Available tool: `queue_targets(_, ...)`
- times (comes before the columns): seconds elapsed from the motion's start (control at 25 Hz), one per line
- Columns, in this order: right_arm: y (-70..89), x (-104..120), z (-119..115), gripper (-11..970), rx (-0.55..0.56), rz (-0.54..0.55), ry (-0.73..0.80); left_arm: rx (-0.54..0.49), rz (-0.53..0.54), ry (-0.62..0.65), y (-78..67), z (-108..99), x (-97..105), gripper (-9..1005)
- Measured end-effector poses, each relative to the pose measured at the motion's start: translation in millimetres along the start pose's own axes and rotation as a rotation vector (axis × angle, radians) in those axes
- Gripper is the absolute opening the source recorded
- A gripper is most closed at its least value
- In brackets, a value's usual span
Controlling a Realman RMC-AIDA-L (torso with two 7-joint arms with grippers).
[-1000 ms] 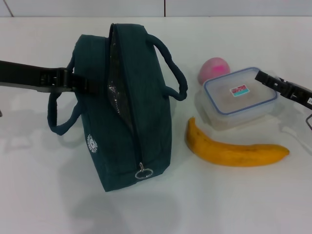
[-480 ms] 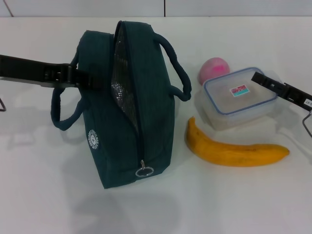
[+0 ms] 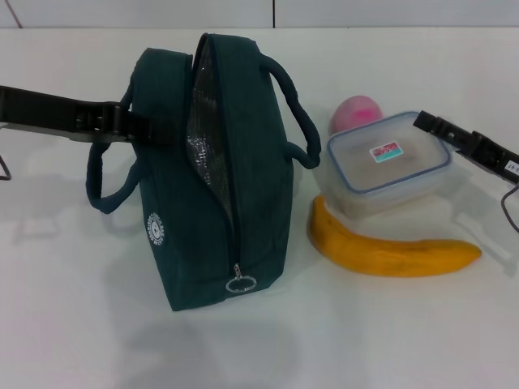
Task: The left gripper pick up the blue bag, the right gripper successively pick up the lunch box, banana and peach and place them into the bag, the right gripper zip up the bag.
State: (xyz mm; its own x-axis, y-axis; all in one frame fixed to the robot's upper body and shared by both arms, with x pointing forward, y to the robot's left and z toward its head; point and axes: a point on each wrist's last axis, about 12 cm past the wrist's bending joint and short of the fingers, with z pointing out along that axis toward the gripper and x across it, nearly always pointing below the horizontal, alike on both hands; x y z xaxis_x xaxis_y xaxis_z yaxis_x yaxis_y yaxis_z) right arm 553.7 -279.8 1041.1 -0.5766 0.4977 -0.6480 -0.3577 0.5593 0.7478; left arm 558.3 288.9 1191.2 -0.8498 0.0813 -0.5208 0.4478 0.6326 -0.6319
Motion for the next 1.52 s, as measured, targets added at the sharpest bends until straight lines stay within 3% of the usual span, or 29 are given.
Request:
queue_targets(0.2,6.1,-3.3,1.0,839,-0.050,0.059,-0.009,0.003,0.003,0.002,-1.2,0.1,-1.6,65)
queue_targets(1.08,14.9,8.6,11.9,805,-0.088,0.234,0.037,0.037,0.002,0.035,0.5,9.9,1.9,64)
queue_targets(1.52,16.6,11.6,15.2,465,-0.090,0.266,0.054,0.038,0.004,0.036,1.1,10.4,1.9,65)
